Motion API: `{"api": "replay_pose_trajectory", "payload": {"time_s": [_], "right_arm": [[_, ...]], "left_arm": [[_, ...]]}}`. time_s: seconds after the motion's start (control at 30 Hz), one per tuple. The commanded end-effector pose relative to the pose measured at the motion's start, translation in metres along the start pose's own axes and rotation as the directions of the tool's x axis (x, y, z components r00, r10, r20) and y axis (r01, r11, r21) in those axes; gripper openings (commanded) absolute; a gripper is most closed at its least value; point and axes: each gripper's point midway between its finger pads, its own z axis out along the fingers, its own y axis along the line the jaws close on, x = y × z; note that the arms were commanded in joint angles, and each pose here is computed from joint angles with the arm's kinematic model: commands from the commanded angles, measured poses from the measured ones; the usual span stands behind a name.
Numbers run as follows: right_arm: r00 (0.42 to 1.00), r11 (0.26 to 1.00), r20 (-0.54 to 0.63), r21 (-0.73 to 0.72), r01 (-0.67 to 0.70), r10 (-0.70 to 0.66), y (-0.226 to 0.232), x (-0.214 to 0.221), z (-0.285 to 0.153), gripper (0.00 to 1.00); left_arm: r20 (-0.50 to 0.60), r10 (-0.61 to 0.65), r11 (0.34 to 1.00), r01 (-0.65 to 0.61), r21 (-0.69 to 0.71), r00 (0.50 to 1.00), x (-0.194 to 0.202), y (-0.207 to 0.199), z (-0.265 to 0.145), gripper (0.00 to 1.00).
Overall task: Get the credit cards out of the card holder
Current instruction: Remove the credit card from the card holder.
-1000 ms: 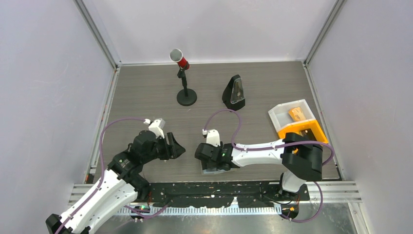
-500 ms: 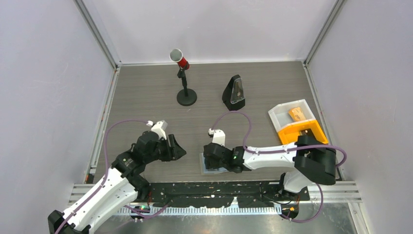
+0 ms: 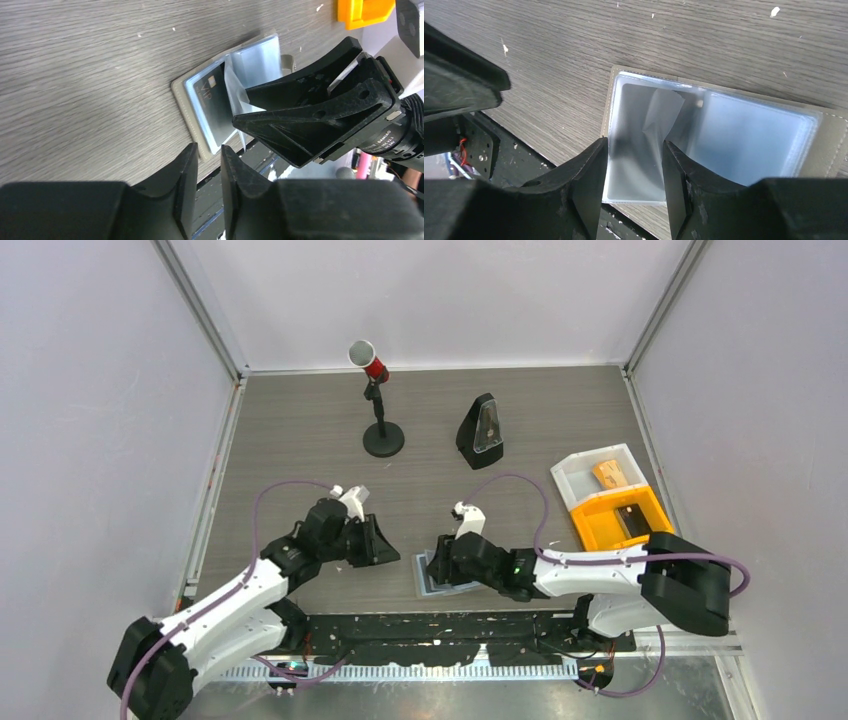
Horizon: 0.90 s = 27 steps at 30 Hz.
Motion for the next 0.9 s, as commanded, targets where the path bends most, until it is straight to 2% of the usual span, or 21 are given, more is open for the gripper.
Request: {"api": "replay_pose_trajectory", "payload": {"time_s": [0.0, 0.17, 0.67, 0.87], "right_arm": [[0.994, 0.986, 0.083, -0.156, -0.063, 0.076, 0.024, -0.022, -0.009, 0.5], [0.988, 0.973, 0.1, -0.21, -0.097, 0.12, 0.018, -0.024, -0.016, 0.5], [0.986, 0.961, 0.1, -0.258, -0.103, 0.133, 0.015, -0.025, -0.028, 0.52], [0.987, 0.971, 0.102, -0.217, -0.101, 0.126, 0.007, -0.025, -0.032, 0.57]], "left_arm": [[0.002, -0.003, 0.988, 0.003, 0.156, 1.0, -0.01, -0.03, 0.013, 0.23], [-0.056, -0.023, 0.987, 0.031, 0.157, 0.998, -0.004, -0.032, 0.03, 0.17], [-0.195, -0.036, 0.979, 0.073, 0.188, 0.98, 0.017, -0.056, 0.08, 0.15], [-0.242, -0.031, 0.966, 0.09, 0.241, 0.97, 0.027, -0.074, 0.087, 0.15]]}}
